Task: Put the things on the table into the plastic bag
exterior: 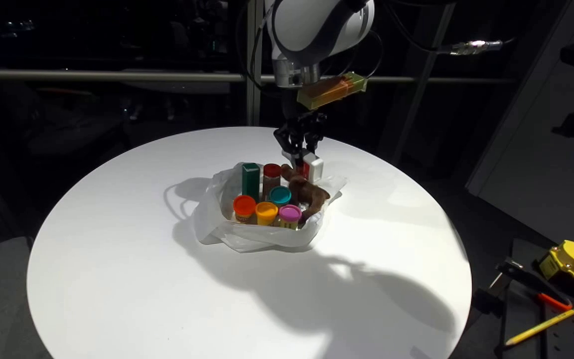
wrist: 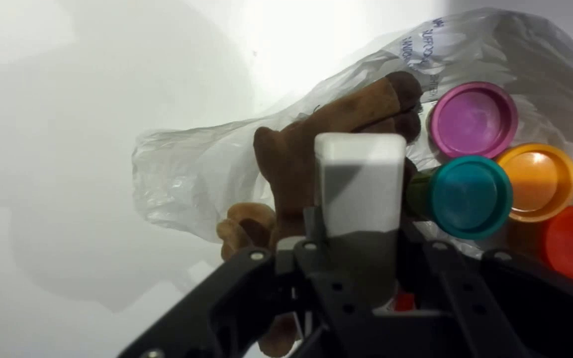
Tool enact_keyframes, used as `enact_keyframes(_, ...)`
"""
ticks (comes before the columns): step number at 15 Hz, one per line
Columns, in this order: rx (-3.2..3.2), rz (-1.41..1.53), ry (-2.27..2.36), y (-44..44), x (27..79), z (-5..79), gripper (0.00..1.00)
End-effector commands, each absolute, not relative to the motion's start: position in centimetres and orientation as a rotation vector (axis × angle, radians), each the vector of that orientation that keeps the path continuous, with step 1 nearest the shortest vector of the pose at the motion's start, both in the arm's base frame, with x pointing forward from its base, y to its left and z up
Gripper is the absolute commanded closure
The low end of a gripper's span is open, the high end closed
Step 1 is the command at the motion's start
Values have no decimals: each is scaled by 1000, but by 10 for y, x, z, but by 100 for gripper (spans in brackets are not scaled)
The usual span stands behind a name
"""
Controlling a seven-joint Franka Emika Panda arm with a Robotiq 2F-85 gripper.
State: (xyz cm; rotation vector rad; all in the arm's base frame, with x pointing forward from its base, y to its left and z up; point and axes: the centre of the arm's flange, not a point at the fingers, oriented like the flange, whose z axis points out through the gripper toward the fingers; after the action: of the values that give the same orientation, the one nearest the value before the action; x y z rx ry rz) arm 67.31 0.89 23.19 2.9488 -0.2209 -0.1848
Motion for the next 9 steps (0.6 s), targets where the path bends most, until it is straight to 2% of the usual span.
enact_keyframes(1,2987,-164,-238,20,671,234,90)
enact_keyframes(5,2979,-187,-228,24,673,222,90)
enact_keyframes(6,2973,-189,-232,23,672,219,78)
enact_keyframes(7,2969,-193,-234,22,672,217,40)
enact_keyframes(8,2967,-190,-239,22,671,216,39)
enact_keyframes(9,2967,-187,-240,21,670,217,32)
